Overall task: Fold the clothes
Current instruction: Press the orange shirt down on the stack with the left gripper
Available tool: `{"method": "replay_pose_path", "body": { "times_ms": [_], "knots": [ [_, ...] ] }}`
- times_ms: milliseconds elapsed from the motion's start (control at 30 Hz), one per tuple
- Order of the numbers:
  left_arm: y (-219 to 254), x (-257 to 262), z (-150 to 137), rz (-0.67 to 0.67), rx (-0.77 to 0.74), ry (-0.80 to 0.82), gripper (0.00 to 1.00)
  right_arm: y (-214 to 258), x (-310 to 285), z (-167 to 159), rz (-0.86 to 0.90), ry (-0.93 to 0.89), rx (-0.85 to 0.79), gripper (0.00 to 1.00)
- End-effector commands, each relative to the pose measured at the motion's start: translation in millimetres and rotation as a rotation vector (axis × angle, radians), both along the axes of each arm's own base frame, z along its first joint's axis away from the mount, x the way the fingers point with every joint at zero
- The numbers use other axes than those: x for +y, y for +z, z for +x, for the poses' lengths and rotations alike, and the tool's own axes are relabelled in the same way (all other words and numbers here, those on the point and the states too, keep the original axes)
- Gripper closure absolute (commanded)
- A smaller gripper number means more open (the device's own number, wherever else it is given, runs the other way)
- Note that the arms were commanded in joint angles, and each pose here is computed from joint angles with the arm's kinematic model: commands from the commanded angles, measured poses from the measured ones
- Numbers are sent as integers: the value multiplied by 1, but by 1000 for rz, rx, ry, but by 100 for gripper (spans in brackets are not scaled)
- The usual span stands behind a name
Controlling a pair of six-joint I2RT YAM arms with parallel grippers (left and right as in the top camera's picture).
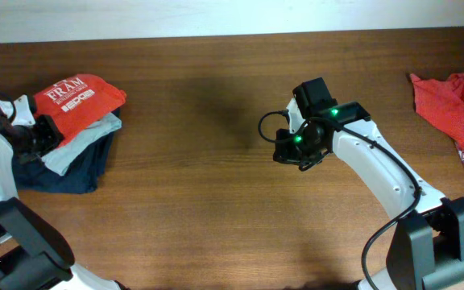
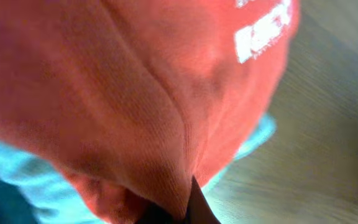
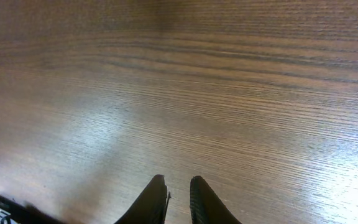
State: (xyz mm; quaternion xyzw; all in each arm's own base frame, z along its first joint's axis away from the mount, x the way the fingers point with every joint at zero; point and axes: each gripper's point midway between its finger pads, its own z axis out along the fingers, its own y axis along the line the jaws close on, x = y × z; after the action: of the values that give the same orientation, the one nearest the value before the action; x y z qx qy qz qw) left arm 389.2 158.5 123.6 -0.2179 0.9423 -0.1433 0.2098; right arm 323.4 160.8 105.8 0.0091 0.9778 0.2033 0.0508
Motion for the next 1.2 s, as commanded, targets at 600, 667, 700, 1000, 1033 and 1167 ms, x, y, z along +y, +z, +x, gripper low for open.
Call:
{"method": "replay_pose_path", "body": {
  "times_ms": [600,667,700,1000,1033,1167],
  "knots": [
    [69,-36,-31,-70,-67,-21,36,3,-5,5,-29,0,-37,81],
    [99,-32,-27,-17,-139,-24,31,3,-5,5,-29,0,-37,80],
    [111,-29,-26,14,-167,-21,30,3,-5,5,-30,0,-37,80],
    [103,7,8,217,-203,-19,99,2,-7,7,-45,-5,-45,73],
    [90,7,12,213,-180,-40,100,2,-7,7,-45,-4,-45,73],
    [22,22,18,199,-11,-26,99,2,-8,5,-47,-4,-38,72]
  ]
}}
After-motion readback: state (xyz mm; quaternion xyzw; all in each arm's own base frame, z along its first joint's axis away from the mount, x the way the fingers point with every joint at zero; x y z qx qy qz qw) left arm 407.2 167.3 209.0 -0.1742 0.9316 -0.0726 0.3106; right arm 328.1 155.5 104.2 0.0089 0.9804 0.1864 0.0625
